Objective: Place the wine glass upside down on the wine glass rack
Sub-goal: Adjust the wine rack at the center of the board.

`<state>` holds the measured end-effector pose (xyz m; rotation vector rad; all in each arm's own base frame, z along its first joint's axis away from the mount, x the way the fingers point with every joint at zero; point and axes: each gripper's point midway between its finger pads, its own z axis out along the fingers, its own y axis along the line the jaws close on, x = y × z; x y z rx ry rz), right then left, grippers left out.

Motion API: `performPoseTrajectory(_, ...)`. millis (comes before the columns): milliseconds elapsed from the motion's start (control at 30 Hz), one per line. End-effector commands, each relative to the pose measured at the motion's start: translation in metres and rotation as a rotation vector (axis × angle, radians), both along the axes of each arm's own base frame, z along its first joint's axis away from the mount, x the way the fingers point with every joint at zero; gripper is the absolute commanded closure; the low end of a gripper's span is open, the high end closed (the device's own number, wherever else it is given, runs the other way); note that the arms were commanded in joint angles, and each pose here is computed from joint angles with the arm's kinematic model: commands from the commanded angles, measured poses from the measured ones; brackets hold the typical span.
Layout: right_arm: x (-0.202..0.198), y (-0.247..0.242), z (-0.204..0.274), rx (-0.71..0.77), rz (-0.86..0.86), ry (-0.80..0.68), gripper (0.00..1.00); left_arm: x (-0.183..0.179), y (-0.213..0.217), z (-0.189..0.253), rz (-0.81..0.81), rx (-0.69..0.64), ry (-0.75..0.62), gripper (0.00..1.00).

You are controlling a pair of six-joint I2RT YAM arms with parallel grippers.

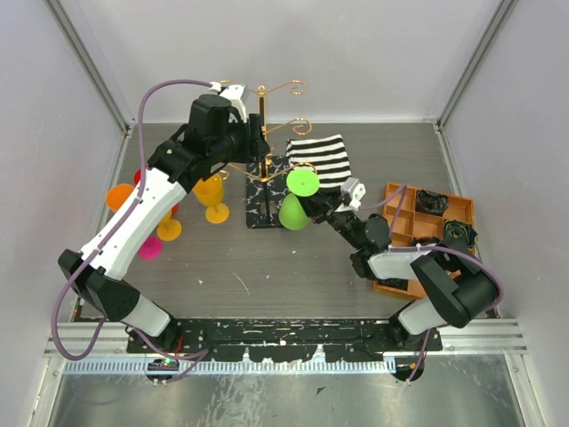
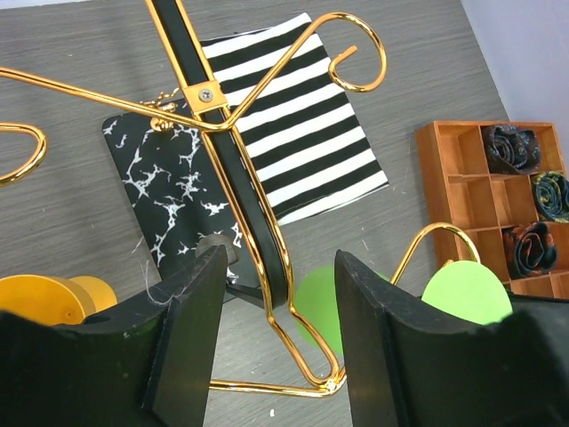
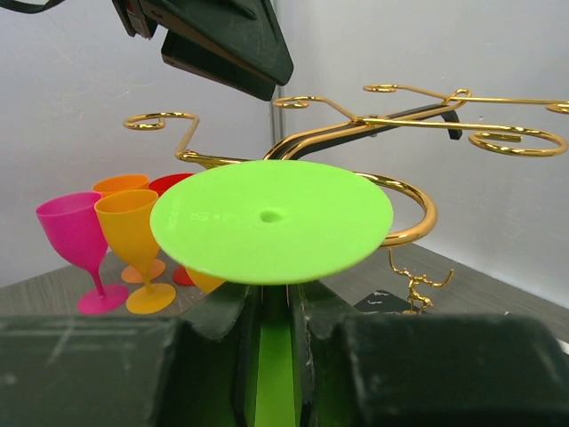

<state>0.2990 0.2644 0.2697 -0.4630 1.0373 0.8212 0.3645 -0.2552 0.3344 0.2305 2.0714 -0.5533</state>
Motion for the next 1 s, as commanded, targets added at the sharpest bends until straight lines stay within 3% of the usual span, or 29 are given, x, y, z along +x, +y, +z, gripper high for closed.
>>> performPoseTrajectory(0,-0.012,0.001,0.041,0.084,0.069,-0.140,0.99,0.004,-0.004,0.002,-0.013,-0.020,-0.012,0.42)
performPoseTrajectory(967,0.027,-0.011,0.045,0.102,-0.057,-0.139,0.99,0.008,-0.008,-0.013,-0.020,0.011,0.030,0.46)
